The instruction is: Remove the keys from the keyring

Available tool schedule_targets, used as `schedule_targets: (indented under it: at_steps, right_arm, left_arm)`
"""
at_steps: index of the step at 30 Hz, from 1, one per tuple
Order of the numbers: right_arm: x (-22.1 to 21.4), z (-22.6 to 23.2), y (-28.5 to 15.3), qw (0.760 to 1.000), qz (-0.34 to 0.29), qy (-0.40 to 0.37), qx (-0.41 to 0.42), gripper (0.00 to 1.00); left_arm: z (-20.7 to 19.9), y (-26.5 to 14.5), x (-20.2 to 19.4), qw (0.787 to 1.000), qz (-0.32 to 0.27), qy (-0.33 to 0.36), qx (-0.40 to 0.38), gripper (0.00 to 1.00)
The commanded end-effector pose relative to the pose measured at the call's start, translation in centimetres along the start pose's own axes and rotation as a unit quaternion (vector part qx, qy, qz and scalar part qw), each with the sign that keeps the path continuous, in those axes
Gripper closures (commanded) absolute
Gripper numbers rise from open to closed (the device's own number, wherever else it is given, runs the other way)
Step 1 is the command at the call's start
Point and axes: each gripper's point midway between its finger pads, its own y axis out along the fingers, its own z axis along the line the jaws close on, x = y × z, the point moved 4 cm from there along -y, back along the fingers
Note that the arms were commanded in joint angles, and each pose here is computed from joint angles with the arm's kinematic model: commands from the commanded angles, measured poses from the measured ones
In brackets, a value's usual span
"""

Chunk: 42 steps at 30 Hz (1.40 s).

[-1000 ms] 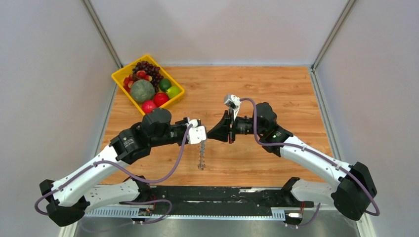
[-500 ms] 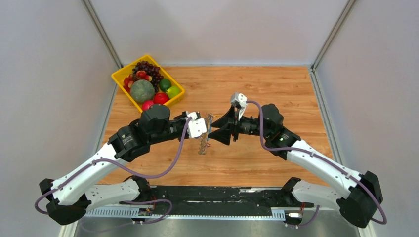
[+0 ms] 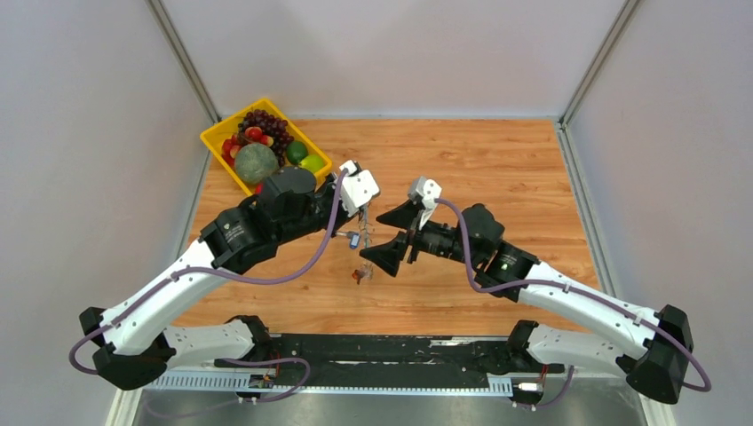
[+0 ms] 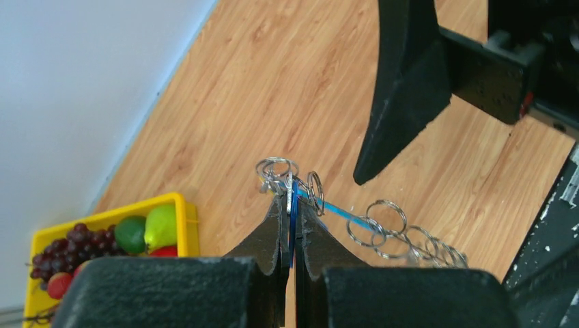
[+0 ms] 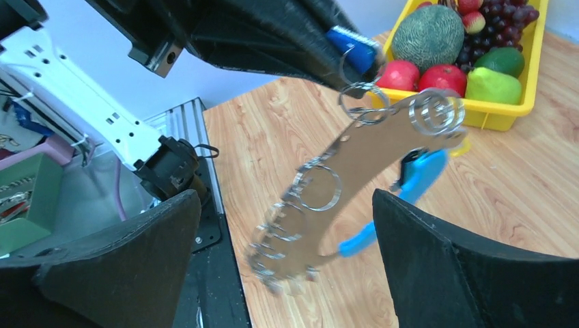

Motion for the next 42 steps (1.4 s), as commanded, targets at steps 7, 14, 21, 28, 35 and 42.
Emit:
schedule_targets:
  at_steps: [7, 14, 21, 28, 35, 42]
  right_arm:
    - [0.6, -2.5, 1.8, 0.986, -0.008, -0.043, -0.160, 0.01]
    - [-0.1, -4.7, -0.3, 0.968, 0.013, -0.097, -0.231, 0.01]
    - [1.1, -4.0, -1.6, 0.972, 0.003, -0.121, -0.203, 0.29]
    - [3.2, 0.2, -1.8, 0.988, -0.023, -0.141, -0.065, 0.36]
    - [3.3, 2.0, -0.6, 0.990, -0.019, -0.141, 0.006, 0.52]
    - [2.4, 2.4, 0.0, 0.989, -0.014, -0.144, 0.031, 0.53]
  left_arm:
    - [0.8, -0.7, 1.5, 0.997, 0.000, -0.074, 0.029, 1.00]
    - [0.7, -1.8, 1.9, 0.997, -0.007, -0.080, 0.020, 1.00]
    - [-0.5, -2.1, 1.7, 0.994, 0.014, -0.110, -0.015, 1.00]
    - [-2.3, -1.5, 0.3, 0.982, 0.084, -0.161, -0.057, 1.00]
    - [-3.1, -1.3, 0.6, 0.972, 0.094, -0.201, -0.076, 1.00]
    - [-3.7, -1.6, 1.1, 0.964, 0.101, -0.227, -0.094, 1.00]
